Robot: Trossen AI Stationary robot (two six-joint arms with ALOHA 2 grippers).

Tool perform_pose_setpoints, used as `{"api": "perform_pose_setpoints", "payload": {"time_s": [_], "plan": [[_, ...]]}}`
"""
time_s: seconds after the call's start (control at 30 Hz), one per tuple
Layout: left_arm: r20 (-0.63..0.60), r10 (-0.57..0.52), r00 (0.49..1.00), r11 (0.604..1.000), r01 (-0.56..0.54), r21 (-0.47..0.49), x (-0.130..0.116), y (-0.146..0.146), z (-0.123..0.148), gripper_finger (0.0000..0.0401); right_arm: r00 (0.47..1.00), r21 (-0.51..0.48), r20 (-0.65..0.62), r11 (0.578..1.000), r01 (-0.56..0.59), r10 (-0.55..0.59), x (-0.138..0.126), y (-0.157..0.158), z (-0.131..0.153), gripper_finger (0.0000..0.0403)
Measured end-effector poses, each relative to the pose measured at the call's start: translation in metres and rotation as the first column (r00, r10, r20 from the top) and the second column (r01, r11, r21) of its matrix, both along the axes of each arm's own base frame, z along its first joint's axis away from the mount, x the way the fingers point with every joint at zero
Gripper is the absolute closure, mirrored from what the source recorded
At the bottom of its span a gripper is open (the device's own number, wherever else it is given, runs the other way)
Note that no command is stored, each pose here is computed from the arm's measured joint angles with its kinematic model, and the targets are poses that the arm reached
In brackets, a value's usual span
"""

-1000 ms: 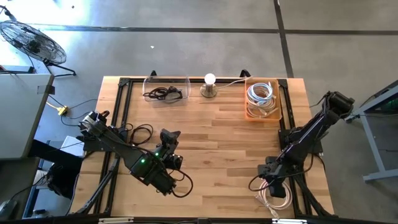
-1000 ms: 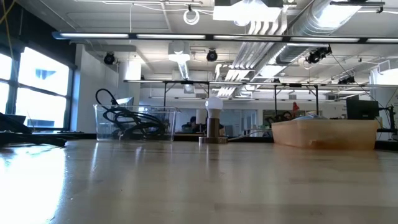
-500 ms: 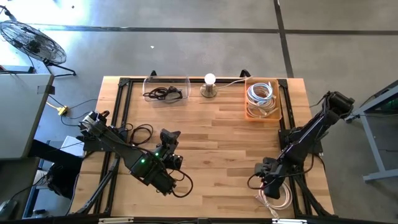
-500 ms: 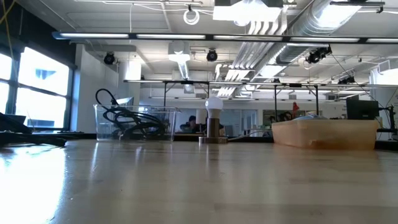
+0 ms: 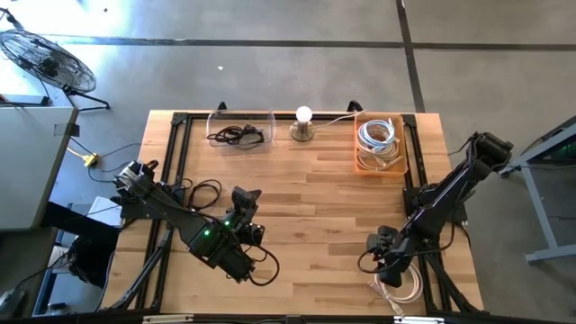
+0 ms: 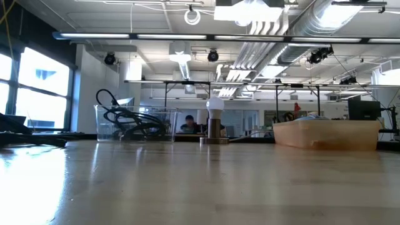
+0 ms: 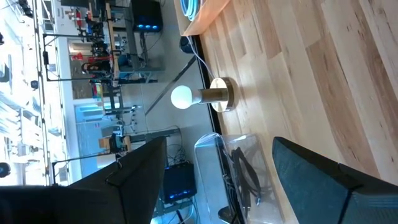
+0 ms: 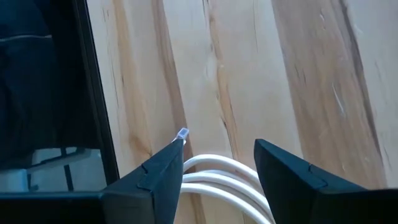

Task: Pick & Place USB Port
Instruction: Put the white HDMI cable into the orange bin

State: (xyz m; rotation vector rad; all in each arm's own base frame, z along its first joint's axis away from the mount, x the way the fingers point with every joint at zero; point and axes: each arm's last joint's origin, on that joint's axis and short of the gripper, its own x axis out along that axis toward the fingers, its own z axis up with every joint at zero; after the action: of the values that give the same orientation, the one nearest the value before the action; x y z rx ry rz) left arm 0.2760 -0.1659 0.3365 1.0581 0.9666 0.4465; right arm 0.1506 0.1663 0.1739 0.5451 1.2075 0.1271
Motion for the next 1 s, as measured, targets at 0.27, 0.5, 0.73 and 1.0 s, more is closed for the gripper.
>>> {"api": "perform_pose_setpoints", "payload": {"time_s": [0.27,0.5,0.73,1.0], "plan": [[0.000,0.000,1.000,1.000,0.000,0.000,0.0000,0.0000,0.0000,0.0115,0.998,-0.047,0.051,0.998,0.043,-0.041,0.0016,-0.0017,0.0000,0.0215],[0.000,0.000,1.000,1.000,0.000,0.000,0.0000,0.0000,0.0000,0.0115,0.994,-0.080,0.090,0.994,0.077,-0.070,0.0027,-0.0031,0.0001,0.0215],[0.001,0.000,1.000,1.000,0.000,0.000,0.0001,0.0000,0.0000,0.0115,0.993,-0.142,0.114,0.989,0.044,-0.028,0.0021,-0.0051,-0.0008,0.0214],[0.001,0.000,1.000,1.000,0.000,0.000,0.0001,0.0000,0.0000,0.0115,0.984,-0.140,0.176,0.990,0.010,0.015,0.0054,-0.0022,0.0020,0.0214]]}}
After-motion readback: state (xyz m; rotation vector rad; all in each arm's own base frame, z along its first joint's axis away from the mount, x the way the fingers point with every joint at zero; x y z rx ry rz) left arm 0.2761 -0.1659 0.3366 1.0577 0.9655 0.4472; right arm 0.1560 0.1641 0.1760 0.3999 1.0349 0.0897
